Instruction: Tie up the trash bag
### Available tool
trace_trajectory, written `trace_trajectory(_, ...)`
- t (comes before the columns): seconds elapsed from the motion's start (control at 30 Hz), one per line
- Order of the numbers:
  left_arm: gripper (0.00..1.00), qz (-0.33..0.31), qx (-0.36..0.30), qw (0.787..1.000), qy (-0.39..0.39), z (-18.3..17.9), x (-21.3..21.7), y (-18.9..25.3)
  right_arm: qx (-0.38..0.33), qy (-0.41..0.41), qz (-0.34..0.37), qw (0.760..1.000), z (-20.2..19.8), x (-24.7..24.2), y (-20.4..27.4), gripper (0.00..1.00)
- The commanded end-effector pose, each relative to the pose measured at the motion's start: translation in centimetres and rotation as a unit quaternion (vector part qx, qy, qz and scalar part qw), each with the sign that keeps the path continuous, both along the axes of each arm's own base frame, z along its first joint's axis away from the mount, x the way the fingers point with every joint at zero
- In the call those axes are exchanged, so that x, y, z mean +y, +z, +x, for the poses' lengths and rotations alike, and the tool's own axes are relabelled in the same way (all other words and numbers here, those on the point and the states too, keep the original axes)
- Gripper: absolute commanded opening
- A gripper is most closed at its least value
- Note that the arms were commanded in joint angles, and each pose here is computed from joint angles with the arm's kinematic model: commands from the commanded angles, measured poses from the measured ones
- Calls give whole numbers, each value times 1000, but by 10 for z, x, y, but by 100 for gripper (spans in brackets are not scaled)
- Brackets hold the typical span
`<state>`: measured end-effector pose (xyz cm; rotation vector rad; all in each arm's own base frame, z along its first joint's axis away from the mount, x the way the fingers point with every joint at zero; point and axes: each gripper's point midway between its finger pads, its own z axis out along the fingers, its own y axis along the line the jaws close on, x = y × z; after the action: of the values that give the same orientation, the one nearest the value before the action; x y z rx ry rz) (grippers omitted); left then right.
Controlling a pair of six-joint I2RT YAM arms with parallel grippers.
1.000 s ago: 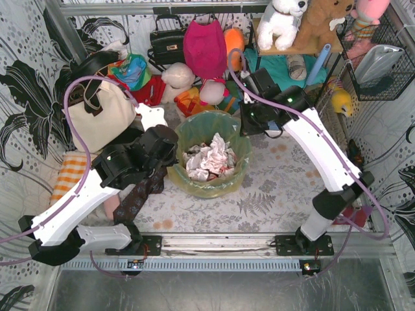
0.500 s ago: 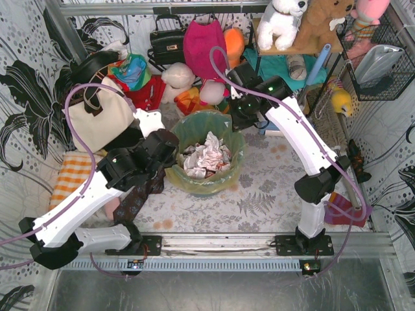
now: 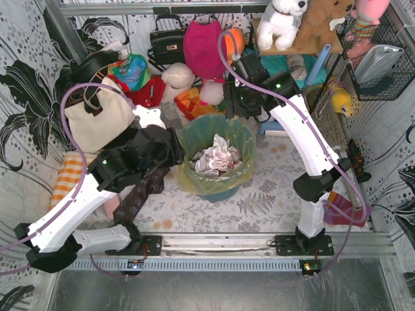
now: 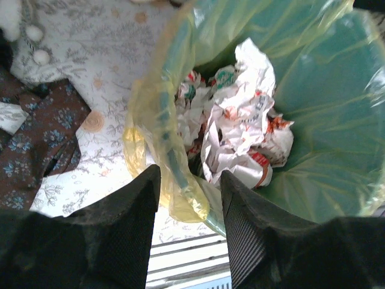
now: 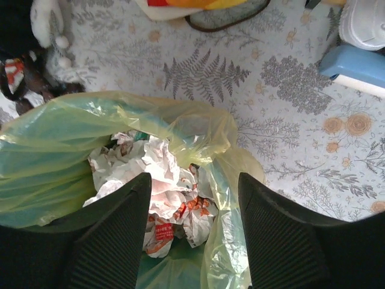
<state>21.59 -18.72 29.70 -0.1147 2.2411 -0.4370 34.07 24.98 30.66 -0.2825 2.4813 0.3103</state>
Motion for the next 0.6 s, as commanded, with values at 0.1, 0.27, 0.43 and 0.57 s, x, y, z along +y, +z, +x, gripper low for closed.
trace_trajectory(0.1, 57, -42, -62, 997, 28, 5, 28, 51, -78, -29, 35, 996, -11, -22, 58, 64)
trace_trajectory(0.27, 59, -39, -48, 997, 51, -4, 46, 40, -119, -28, 74, 990, -31, -34, 84, 65)
trace_trajectory(0.43, 59, -49, -16, 997, 59, -18, 52, 17, -147, -24, 121, 981, -53, -42, 98, 65)
trace_trajectory(0.57, 59, -72, 5, 995, 68, -30, 55, -3, -164, -16, 155, 974, -72, -47, 104, 65)
